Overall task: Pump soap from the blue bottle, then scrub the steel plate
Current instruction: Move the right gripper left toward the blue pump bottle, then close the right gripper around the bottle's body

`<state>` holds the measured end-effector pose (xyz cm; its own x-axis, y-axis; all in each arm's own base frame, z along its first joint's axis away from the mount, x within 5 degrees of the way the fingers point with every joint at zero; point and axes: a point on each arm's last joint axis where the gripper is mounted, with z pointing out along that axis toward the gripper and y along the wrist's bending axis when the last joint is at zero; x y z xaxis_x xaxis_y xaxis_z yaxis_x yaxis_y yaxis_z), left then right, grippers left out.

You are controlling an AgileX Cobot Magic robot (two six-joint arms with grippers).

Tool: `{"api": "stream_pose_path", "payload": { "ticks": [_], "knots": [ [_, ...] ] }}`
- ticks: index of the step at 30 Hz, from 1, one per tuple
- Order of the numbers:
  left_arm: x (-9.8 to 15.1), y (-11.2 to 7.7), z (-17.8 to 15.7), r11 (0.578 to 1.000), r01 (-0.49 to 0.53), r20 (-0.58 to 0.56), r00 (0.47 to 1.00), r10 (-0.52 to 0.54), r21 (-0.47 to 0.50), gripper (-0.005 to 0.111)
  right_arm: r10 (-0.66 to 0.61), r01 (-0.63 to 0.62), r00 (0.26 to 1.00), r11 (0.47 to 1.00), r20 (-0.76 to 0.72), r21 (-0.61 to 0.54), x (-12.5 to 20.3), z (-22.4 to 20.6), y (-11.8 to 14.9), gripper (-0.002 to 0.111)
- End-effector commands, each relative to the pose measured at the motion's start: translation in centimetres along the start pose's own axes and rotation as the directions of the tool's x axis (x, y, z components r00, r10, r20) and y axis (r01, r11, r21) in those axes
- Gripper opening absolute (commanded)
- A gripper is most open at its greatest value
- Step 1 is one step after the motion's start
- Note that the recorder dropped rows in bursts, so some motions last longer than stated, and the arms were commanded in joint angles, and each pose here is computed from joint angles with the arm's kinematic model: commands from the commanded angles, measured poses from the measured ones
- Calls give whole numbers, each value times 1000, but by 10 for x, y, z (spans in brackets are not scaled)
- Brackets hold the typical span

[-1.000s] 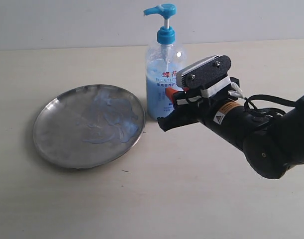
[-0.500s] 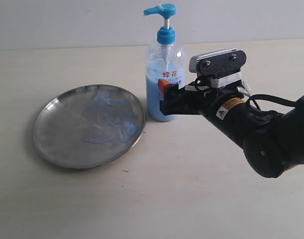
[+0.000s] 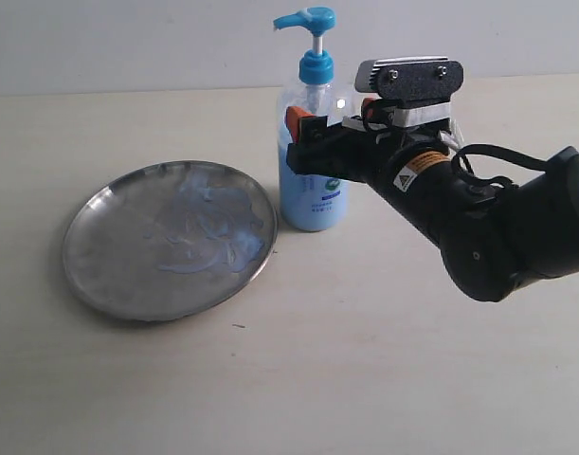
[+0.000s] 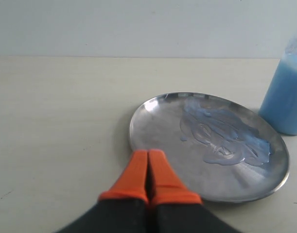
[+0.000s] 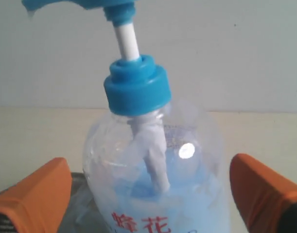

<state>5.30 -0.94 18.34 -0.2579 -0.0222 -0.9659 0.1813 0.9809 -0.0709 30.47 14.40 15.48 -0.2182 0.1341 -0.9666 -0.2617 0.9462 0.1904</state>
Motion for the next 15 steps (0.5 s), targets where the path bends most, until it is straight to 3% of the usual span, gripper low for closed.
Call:
{"api": "stream_pose_path", "payload": {
  "ticks": [1, 5, 15],
  "knots": [
    [0, 0, 0, 1000, -5, 8, 1000, 5, -2, 0, -63, 58, 994, 997, -94, -55, 4, 5, 7, 86],
    [0, 0, 0, 1000, -5, 8, 1000, 5, -2, 0, -145, 131, 984, 982, -99, -133, 2, 12, 16, 86],
    [0, 0, 0, 1000, -5, 8, 1000, 5, -2, 0, -163, 153, 968, 986, -190, -67, 12, 20, 9, 86]
  ]
}}
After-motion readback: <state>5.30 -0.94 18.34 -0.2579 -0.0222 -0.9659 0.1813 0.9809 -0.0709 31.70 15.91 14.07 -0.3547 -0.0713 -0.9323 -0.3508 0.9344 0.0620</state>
